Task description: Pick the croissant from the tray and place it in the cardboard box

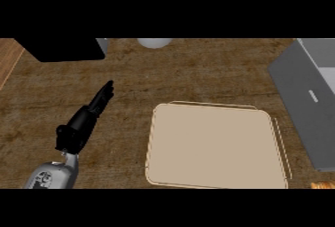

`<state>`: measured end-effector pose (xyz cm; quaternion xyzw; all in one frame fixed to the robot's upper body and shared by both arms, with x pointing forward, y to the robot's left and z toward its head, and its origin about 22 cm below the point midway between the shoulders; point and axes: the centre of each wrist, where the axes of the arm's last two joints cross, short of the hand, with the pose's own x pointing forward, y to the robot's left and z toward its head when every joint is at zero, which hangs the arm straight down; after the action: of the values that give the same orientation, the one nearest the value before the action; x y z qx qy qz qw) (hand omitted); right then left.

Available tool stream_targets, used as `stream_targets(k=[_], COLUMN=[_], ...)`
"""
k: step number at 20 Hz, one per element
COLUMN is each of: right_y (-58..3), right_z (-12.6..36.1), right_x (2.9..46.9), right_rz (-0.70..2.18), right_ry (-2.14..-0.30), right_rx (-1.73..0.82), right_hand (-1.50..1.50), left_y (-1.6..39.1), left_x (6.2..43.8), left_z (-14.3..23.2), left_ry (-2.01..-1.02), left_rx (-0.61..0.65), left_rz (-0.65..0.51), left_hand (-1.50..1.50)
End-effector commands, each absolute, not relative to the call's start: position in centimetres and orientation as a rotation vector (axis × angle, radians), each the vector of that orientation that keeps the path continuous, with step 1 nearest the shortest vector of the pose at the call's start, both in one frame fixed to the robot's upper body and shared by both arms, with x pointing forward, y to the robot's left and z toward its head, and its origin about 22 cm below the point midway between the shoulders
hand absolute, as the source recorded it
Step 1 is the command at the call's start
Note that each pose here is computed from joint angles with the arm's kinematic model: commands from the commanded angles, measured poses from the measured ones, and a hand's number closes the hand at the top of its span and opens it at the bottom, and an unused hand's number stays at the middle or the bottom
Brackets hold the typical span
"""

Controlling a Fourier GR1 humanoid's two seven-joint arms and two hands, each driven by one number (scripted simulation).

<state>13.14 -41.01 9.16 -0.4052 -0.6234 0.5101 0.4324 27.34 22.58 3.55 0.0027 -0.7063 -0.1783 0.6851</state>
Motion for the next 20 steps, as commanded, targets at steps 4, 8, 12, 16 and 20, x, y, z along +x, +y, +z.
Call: stream_targets(k=[4,8,12,16,20], right_y=[-42.3,-45.1,-45.9,-48.4,-48.1], right_z=[14.9,17.4,21.5,22.7,23.9], right_x=[9.2,7.4,7.8,6.7,8.4], right_rz=[1.122,0.945,0.869,0.793,0.771], right_ry=[-1.767,-1.787,-1.727,-1.727,-1.692], right_rx=[-0.925,-0.973,-1.01,-1.07,-1.073], right_hand=[1.5,1.5,1.5,1.5,1.5], left_y=[22.4,22.8,22.5,22.7,21.4], left_x=[26.7,26.7,26.4,28.7,28.2], left_z=[2.9,2.2,3.7,3.5,5.0], left_ry=[-1.585,-1.588,-1.606,-1.597,-1.596], left_rx=[0.009,-0.015,-0.007,-0.019,-0.033], left_rz=[-0.394,-0.4,-0.437,-0.422,-0.44], left_hand=[0.0,0.0,0.0,0.0,0.0])
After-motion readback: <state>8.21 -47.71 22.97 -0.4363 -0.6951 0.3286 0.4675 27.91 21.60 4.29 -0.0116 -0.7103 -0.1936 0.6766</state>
